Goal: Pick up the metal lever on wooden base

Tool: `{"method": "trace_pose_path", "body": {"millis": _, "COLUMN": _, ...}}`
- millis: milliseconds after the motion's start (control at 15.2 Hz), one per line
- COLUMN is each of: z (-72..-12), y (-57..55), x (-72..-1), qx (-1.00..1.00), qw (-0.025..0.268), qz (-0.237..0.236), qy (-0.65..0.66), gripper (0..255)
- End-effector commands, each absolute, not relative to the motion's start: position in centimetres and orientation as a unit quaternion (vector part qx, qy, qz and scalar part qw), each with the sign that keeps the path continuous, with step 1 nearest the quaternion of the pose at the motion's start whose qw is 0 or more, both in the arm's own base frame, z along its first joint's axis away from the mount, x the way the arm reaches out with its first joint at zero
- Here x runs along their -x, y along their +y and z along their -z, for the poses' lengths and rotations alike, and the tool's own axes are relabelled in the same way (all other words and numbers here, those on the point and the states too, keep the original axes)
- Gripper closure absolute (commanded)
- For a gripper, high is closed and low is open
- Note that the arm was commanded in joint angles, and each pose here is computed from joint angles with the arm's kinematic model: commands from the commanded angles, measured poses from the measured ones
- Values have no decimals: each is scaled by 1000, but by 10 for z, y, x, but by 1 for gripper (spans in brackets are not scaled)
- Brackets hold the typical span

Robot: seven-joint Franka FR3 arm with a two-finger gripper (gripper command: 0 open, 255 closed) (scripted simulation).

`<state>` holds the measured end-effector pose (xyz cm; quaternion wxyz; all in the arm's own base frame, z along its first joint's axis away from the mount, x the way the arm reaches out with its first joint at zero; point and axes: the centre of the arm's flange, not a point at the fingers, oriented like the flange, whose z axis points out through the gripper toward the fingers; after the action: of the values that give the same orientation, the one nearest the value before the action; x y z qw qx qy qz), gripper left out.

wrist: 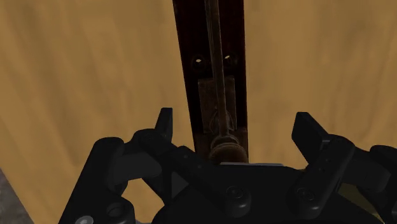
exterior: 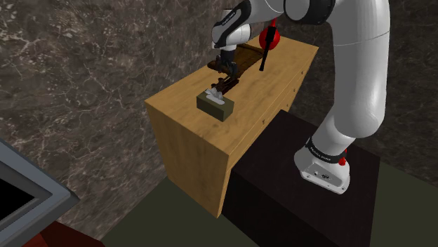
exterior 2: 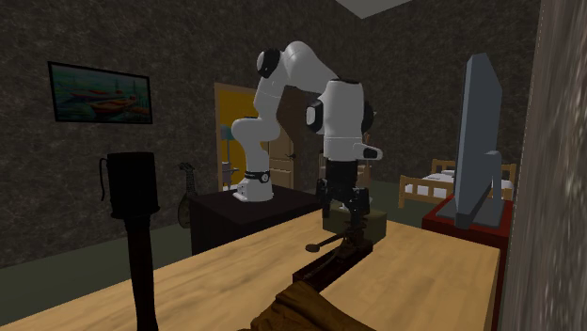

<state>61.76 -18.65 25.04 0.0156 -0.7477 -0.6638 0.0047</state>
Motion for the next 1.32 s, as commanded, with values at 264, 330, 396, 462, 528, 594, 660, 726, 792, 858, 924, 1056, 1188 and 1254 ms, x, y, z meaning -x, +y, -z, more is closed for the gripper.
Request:
{"method": "trace_pose_path", "body": {"millis": 264, "z": -219, "y": -188, "x": -621, "qx": 743, "qw": 15, "qz": -4, "qy": -669, "gripper": 0}}
{"method": "trace_pose_path", "body": {"millis": 330, "z": -213, "y": -188, "x": -621, "qx": 743, "qw": 15, "qz": -4, "qy": -669, "gripper": 0}}
{"method": "trace_pose_path", "body": {"millis": 396, "z": -210, "y": -188, "x": -621, "qx": 743, "qw": 15, "qz": -4, "qy": -669, "gripper": 0}}
{"method": "trace_pose_path", "body": {"millis": 462, "z": -210, "y": -188, "x": -621, "qx": 743, "qw": 15, "qz": -4, "qy": -669, "gripper": 0}}
{"method": "trace_pose_path", "body": {"millis": 528, "z": -210, "y": -187, "x": -620, "qx": 743, "qw": 15, "qz": -4, "qy": -669, "gripper": 255}}
{"method": "trace_pose_path", "body": {"millis": 594, "z": -210, "y": -187, "x": -620, "qx": 743, "qw": 15, "qz": -4, "qy": -669, "gripper": 255}}
{"method": "trace_pose_path", "body": {"millis": 660, "z": -210, "y": -187, "x": -620, "qx": 743, "qw": 15, "qz": -4, "qy": -669, "gripper": 255}}
{"method": "trace_pose_path", "body": {"millis": 726, "z": -210, "y": -187, "x": -620, "qx": 743, "qw": 15, "qz": -4, "qy": -669, "gripper": 255}}
{"method": "trace_pose_path", "body": {"millis": 792, "z": -210, "y": -187, "x": -620, "qx": 743, "qw": 15, "qz": -4, "qy": -669, "gripper": 255}}
{"method": "trace_pose_path", "body": {"millis": 858, "z": -210, "y": -187, "x": -620, "qx": 743, "qw": 15, "qz": -4, "qy": -669, "gripper": 255}}
{"method": "trace_pose_path", "body": {"millis": 924, "z": -210, "y": -187, "x": -620, "qx": 743, "qw": 15, "qz": -4, "qy": -669, "gripper": 255}}
{"method": "trace_pose_path", "body": {"millis": 1056, "z": -210, "y": -187, "x": -620, "qx": 743, "qw": 15, "qz": -4, "qy": -669, "gripper": 255}}
{"method": "trace_pose_path", "body": {"millis": 1188, "z": -216, "y": -188, "x": -621, "qx": 743, "qw": 15, "qz": -4, "qy": -669, "gripper": 255}}
{"method": "trace_pose_path", "body": {"millis": 1254, "z": -221, "y": -188, "x": -621, "qx": 743, "qw": 15, "qz": -4, "qy": -669, "gripper": 255}}
